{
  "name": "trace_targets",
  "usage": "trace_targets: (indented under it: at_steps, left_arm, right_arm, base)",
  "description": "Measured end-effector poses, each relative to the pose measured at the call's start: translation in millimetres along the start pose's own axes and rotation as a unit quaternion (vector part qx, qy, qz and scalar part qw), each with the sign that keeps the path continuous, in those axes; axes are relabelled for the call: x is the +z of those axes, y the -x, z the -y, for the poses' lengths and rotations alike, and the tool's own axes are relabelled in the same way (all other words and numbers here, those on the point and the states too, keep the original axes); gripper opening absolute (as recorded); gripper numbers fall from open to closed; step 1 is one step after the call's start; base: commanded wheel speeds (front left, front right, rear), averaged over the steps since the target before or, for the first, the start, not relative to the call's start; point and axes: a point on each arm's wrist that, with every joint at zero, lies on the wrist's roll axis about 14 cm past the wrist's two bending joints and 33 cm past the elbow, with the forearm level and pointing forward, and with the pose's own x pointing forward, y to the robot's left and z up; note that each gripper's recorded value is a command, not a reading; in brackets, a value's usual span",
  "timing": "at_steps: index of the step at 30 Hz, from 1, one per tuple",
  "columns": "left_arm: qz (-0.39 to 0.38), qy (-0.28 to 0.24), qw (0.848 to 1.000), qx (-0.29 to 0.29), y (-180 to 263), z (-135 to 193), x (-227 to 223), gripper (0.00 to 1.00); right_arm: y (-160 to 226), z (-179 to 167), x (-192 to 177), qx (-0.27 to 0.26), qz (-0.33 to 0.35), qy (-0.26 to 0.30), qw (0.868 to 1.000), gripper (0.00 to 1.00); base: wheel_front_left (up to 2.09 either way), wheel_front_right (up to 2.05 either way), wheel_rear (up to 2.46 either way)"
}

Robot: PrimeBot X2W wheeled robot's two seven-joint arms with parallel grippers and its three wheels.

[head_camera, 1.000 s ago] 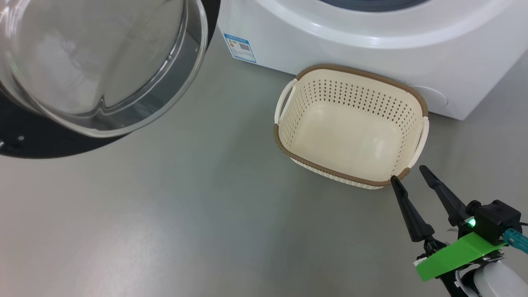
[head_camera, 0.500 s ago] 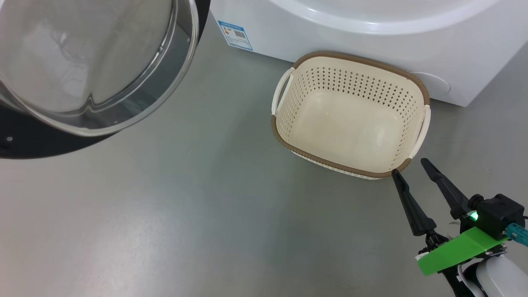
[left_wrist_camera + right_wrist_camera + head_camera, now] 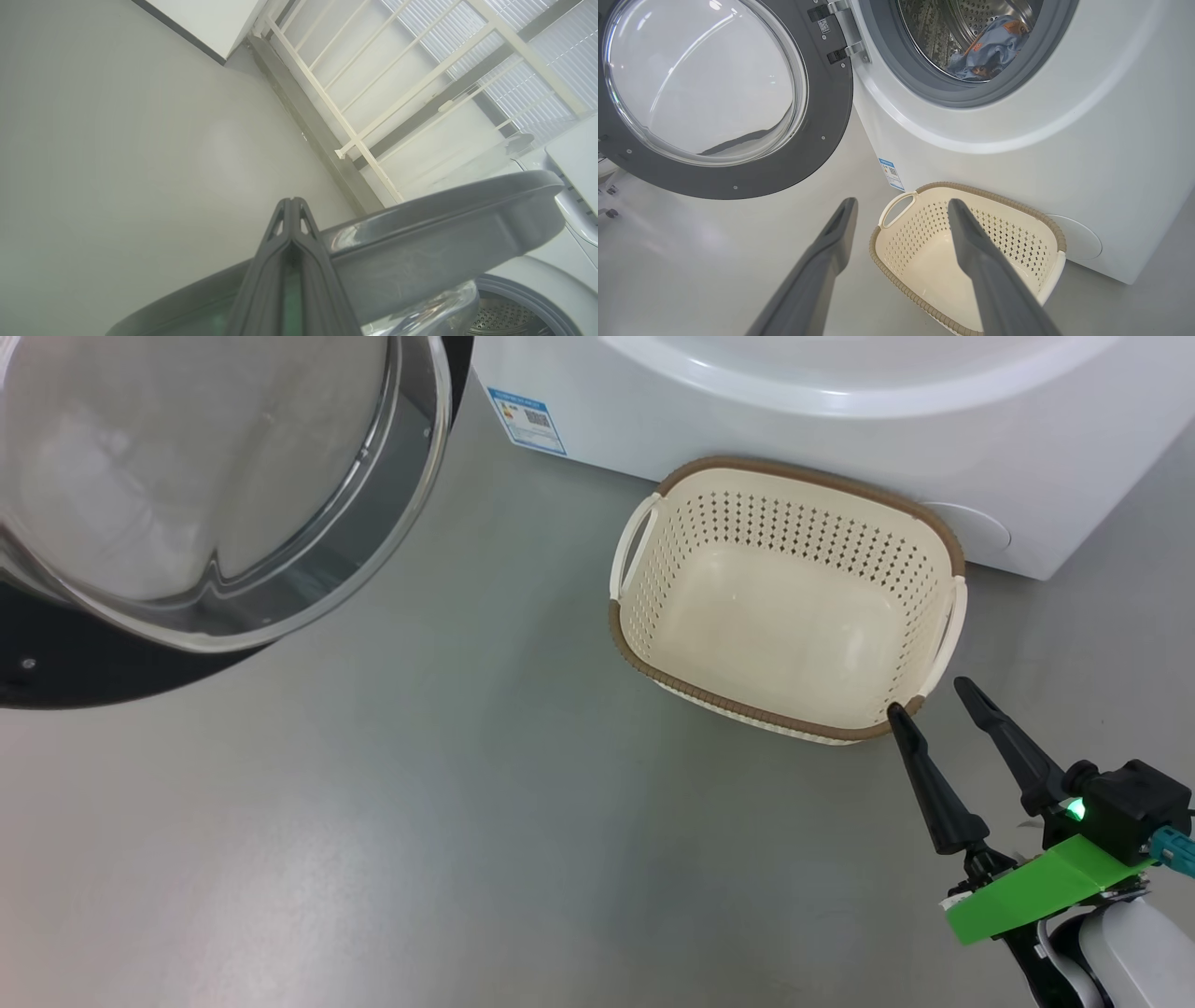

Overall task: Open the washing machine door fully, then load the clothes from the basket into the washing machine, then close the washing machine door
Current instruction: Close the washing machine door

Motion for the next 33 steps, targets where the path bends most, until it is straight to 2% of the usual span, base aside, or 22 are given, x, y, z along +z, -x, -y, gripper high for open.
trace_targets:
  at_steps: [21,29,33]
  left_arm:
    - [-0.119,-0.033,0.992,-0.038,27,13,-24,0.0]
    - [-0.181,-0.045,0.98,-0.067,46,22,-40,0.0]
    - [-0.227,-0.052,0.969,-0.077,56,23,-61,0.0]
  right_arm:
    - [4,-15,23,0.003,0.022,0.012,1.0,1.0]
    - [8,-22,35,0.003,0.035,0.021,0.999,1.0]
    - [15,-26,34,0.0,0.031,0.019,0.999,1.0]
  base:
    - [0.0,0.0,0.0]
    - [0.0,0.0,0.0]
    - [0.0,0.0,0.0]
